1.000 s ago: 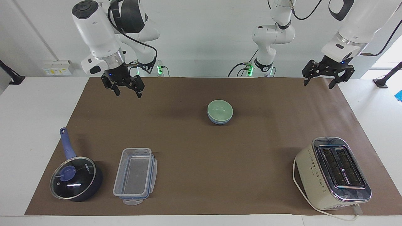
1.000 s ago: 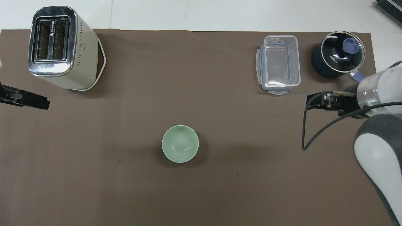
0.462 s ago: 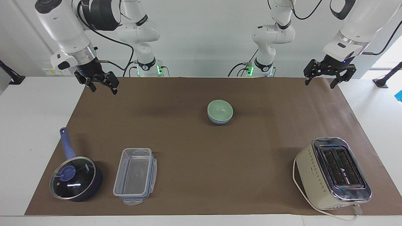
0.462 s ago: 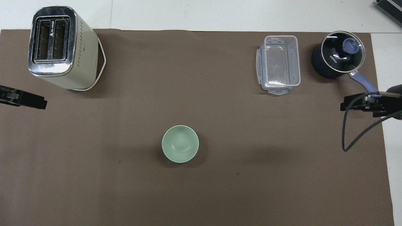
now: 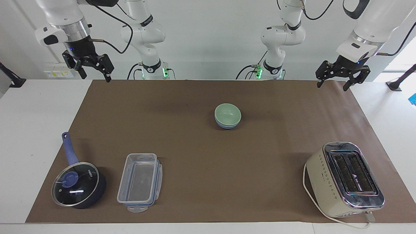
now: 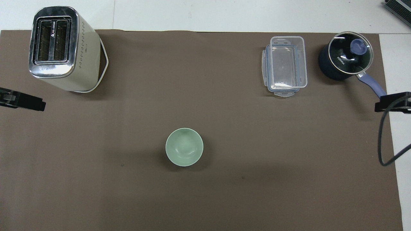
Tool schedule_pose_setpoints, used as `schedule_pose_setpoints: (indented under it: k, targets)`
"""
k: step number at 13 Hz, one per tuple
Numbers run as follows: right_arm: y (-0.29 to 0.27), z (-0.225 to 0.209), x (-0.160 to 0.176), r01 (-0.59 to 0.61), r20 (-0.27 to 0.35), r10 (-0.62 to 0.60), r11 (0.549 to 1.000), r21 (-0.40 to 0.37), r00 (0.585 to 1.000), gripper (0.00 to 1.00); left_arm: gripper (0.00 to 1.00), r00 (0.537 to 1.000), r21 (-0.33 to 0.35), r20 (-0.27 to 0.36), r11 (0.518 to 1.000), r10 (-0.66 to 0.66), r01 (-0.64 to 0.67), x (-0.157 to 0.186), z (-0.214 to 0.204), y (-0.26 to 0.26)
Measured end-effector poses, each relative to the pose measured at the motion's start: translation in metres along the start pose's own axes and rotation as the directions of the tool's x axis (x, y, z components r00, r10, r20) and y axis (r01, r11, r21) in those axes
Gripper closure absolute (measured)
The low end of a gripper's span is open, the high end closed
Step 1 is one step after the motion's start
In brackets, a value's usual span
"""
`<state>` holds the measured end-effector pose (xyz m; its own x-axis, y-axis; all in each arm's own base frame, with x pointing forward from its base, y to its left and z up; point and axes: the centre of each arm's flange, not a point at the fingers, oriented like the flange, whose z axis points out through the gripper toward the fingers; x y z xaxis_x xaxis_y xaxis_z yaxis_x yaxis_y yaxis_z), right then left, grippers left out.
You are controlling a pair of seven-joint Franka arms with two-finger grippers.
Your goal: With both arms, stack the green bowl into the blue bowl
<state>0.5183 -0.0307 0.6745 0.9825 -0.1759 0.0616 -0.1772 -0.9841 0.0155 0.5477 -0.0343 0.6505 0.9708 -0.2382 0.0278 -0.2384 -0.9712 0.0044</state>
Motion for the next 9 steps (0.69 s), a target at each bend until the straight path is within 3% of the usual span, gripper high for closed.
schedule_pose_setpoints:
  k: [9]
  targets:
    - [-0.006, -0.018, -0.011, 0.021, 0.003, -0.021, 1.0, 0.001, 1.0, 0.0, 0.0, 0.999, 0.001, 0.0, 0.999, -0.052, 0.052, -0.008, -0.006, -0.011]
